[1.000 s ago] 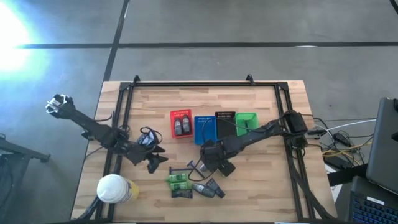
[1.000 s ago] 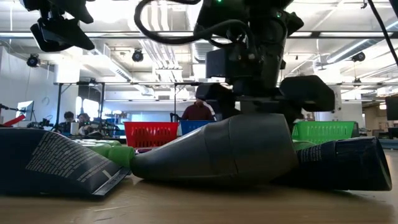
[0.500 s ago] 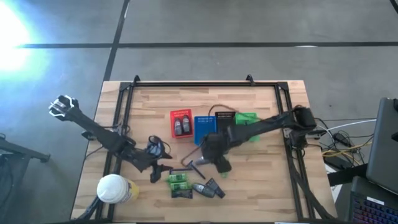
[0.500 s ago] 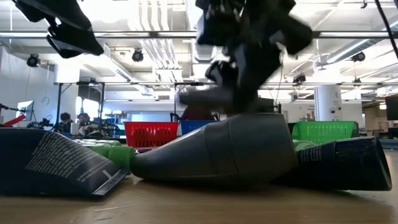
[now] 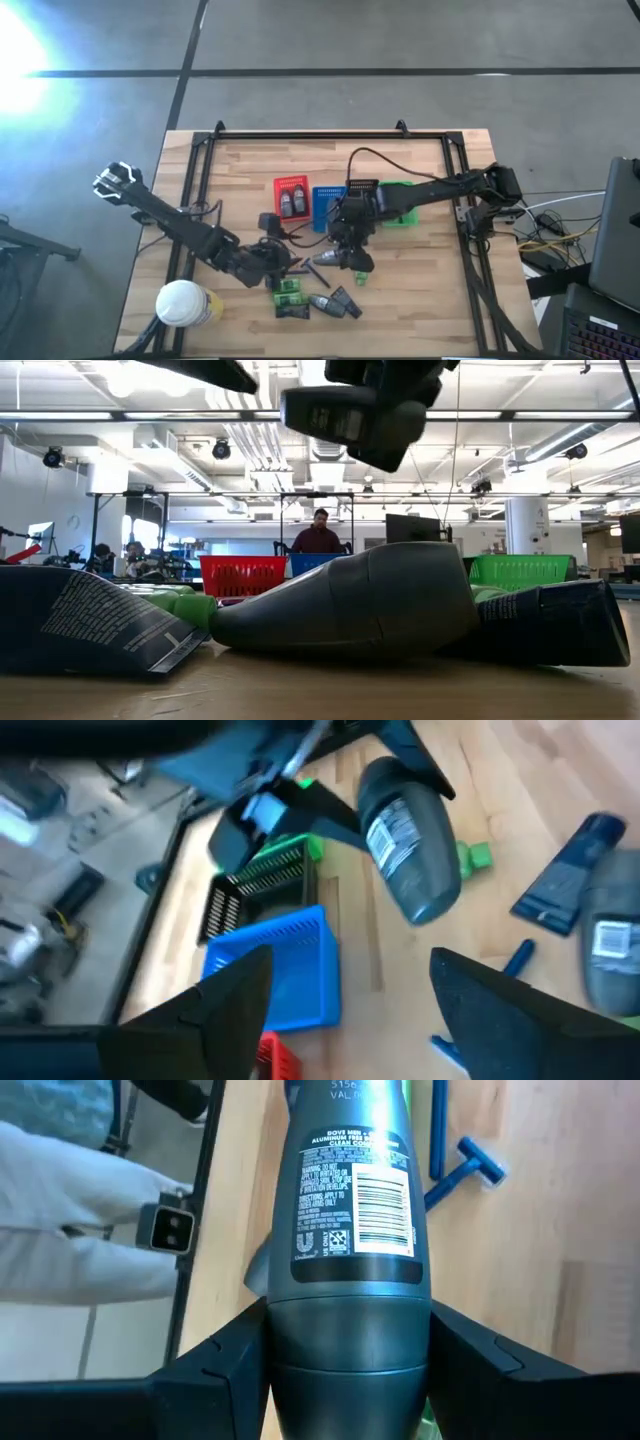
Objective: Pick & Place Travel size toiletries
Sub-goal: Put the gray deodorant into the red bin
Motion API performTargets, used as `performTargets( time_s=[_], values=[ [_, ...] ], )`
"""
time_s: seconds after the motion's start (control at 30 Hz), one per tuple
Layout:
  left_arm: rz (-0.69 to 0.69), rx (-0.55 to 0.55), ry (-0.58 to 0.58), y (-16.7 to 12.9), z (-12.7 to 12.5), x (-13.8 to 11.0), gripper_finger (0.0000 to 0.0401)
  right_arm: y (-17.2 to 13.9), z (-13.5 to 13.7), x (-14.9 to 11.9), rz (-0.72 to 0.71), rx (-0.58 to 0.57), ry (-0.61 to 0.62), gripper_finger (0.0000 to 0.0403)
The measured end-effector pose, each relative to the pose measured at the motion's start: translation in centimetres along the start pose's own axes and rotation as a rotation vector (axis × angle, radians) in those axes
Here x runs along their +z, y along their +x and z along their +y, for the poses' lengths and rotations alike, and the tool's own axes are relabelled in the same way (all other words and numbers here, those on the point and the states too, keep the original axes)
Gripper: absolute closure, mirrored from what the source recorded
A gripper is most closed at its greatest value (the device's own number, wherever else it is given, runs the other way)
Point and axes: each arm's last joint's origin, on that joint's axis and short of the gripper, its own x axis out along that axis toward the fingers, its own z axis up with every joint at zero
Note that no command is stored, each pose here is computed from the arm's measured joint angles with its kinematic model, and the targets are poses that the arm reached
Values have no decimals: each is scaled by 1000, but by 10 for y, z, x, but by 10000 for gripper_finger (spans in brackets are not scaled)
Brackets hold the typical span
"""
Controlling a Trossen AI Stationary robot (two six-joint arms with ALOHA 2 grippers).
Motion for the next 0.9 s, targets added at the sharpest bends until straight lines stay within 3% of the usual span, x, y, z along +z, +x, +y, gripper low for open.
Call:
performTargets(
  time_s=[0.17, 0.53, 0.7, 0.9],
  values=[
    [-9, -10, 105, 10, -9, 9, 104, -8, 5, 10, -41, 8, -11, 209],
    [-123, 77, 243, 31, -23, 25, 110, -18, 14, 27, -140, 78, -13, 209],
    [-119, 126, 269, 30, -20, 31, 139, -22, 18, 30, -144, 115, -6, 209],
    [-145, 92, 297, 28, -18, 39, 203, -23, 20, 32, -151, 151, -5, 209]
  ],
)
